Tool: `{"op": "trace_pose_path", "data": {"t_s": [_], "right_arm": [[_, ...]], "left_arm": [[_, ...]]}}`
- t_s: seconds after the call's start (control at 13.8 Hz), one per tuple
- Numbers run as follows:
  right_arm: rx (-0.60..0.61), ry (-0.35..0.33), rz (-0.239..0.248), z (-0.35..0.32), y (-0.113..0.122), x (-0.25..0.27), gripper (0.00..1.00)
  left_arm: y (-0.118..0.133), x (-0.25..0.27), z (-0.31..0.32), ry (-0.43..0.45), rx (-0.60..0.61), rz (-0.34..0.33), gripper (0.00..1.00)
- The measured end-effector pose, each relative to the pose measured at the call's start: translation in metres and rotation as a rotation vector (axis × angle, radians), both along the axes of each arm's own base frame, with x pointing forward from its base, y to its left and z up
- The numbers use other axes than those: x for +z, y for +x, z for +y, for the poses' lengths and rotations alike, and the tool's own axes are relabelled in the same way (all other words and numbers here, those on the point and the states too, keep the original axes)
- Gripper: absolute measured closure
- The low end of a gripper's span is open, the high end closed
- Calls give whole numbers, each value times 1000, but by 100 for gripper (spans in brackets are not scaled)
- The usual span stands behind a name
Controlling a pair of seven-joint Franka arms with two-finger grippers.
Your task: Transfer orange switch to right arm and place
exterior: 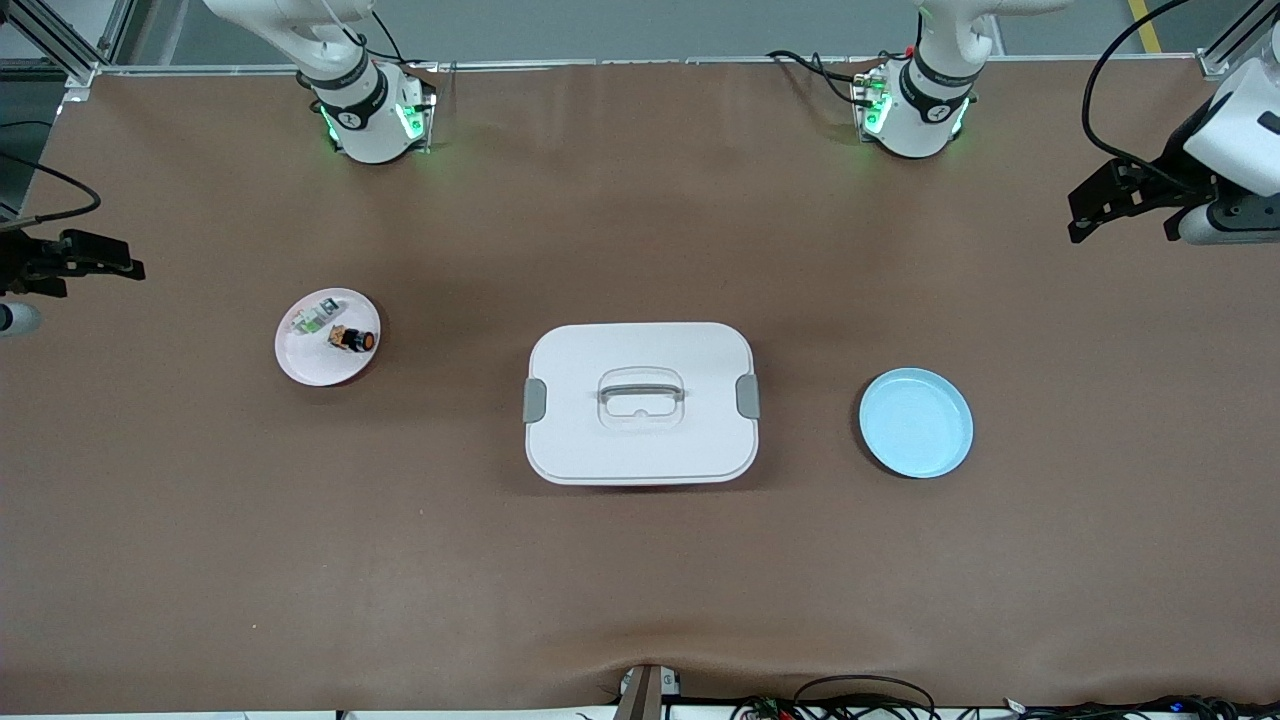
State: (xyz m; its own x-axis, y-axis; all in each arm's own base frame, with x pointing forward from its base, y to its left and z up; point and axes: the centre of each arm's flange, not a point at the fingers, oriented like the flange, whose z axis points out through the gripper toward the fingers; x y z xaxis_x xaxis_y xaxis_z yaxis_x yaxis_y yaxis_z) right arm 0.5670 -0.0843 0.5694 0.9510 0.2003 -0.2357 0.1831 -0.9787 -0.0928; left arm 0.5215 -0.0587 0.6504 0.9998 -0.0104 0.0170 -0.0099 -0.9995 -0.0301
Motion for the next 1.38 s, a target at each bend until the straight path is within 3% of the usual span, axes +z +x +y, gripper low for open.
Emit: {"op": "trace_pose_path", "data": {"t_s": [0.22, 0.36, 0.65, 1.38], "right_arm": [[16, -9, -57, 11, 4, 25, 0], [-43, -26, -86, 13, 6, 32, 0], [-162, -52, -98, 14, 7, 37, 0], [-187, -29, -135, 24, -2, 58, 0]], "left_arm": [[-1, 1, 0, 1, 0, 4, 0], [-1, 1, 0, 1, 0, 5, 0], [-1, 1, 1, 1, 1, 5, 0], [-1, 1, 0, 1, 0, 4, 0]]}}
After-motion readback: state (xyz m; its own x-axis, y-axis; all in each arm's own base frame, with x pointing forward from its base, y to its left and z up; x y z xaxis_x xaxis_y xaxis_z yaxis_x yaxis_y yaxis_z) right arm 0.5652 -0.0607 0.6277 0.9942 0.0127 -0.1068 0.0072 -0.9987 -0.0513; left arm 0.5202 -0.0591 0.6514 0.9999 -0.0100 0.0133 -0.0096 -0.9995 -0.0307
